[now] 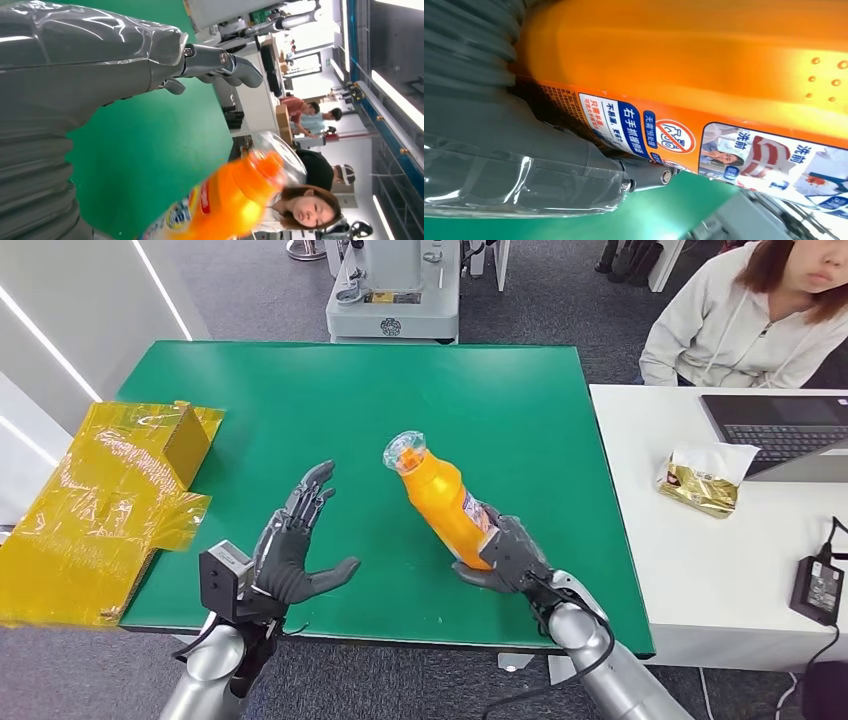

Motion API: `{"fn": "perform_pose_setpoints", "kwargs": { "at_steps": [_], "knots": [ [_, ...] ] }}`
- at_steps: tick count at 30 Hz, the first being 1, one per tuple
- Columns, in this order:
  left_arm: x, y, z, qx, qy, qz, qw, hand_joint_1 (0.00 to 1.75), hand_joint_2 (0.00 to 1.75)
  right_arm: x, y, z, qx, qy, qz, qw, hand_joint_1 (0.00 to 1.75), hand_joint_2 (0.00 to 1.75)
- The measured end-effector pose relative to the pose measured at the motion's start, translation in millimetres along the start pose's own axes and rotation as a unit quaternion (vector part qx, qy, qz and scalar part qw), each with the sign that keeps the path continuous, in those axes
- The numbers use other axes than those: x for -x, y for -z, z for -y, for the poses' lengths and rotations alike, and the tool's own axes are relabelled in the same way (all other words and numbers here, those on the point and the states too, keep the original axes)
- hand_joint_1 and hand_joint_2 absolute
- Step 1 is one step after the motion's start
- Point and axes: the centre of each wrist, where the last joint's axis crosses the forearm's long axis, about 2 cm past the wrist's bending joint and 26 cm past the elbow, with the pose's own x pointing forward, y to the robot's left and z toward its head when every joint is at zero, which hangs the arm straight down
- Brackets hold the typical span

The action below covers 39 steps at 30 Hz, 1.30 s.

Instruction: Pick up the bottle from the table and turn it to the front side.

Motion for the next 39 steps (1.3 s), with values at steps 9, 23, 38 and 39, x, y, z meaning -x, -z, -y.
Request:
{"fn": "perform_pose_setpoints", "kwargs": {
  "at_steps": [9, 23, 38, 39],
  "knots": [
    [6, -5, -3, 0.005, -0.013, -0.013, 1.000, 0.00, 1.75, -9, -9, -6, 0.021, 0.002, 0.026, 0.999, 1.75, 1.75],
    [19, 36, 8, 0.051, -0.149, -0.050, 0.986, 0.00, 1.75, -23, 22, -13, 0.035, 0.031, 0.042, 0.998, 1.75, 1.75],
    [6, 85, 21, 0.009, -0.086, -0.022, 0.996, 0.00, 1.75, -38, 42, -35, 0.018, 0.066, 0.039, 0.997, 1.75, 1.75],
    [7, 85, 21, 0.010, -0.085, -0.022, 0.996, 0.00, 1.75, -38, 42, -36, 0.018, 0.067, 0.039, 0.997, 1.75, 1.75]
  ]
}}
